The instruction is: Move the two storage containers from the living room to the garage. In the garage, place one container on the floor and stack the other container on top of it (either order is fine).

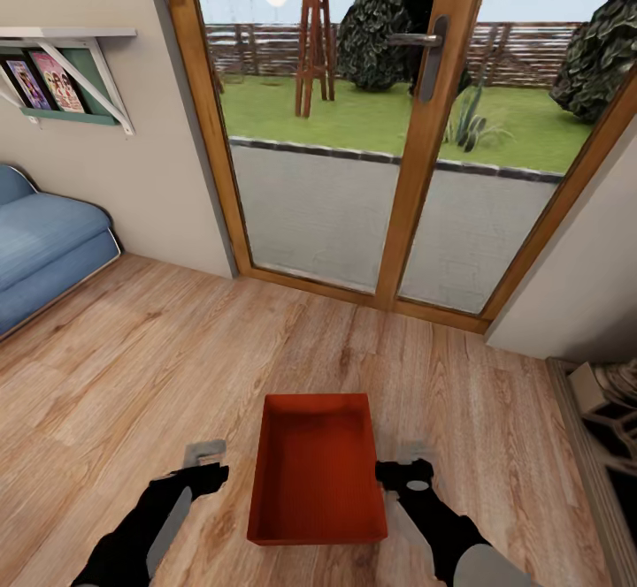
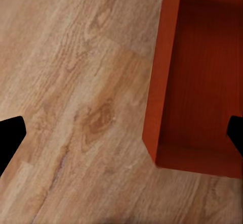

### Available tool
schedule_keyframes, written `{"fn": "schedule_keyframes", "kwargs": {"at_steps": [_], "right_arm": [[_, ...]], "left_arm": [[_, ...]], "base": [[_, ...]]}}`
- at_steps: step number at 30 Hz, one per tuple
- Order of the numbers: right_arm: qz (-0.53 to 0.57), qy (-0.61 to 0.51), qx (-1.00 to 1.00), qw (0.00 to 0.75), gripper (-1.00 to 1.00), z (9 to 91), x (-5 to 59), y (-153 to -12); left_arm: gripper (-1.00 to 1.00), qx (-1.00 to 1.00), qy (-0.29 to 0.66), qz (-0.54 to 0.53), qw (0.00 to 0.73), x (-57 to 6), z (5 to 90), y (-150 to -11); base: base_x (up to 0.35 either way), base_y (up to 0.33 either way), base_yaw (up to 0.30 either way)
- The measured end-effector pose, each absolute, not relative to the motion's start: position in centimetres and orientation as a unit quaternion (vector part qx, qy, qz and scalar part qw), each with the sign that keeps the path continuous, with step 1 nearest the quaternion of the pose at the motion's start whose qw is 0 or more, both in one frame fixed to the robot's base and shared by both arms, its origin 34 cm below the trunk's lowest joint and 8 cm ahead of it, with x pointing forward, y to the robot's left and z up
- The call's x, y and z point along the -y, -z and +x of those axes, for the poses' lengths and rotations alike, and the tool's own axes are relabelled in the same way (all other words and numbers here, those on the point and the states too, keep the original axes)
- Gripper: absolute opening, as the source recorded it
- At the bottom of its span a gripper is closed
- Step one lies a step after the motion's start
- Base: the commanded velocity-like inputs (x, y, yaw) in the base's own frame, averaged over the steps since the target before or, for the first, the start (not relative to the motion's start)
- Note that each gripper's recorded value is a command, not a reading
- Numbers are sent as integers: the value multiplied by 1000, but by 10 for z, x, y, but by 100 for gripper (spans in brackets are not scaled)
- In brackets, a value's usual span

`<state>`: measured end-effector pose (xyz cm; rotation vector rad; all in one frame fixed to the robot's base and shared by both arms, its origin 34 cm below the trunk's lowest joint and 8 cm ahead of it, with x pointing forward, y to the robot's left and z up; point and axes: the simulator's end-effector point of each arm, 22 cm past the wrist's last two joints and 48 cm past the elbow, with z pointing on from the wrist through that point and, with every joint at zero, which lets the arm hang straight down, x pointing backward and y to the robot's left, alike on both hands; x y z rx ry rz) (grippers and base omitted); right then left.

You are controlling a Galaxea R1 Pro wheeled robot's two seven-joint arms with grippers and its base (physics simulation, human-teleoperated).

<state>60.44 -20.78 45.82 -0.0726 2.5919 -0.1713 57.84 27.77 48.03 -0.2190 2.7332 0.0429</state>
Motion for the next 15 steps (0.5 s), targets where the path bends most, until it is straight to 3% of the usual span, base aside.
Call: {"fn": "schedule_keyframes", "kwargs": {"at_steps": [6, 15], "right_arm": [[-19, 62, -947, 314, 100, 674, 193, -495], [2, 44, -932, 360, 100, 695, 164, -510]], "left_arm": [[100, -978, -6, -82, 191, -257, 626, -483], [100, -973, -14, -93, 212, -249, 638, -464]], "base": [[0, 0, 0], [0, 0, 0]]}}
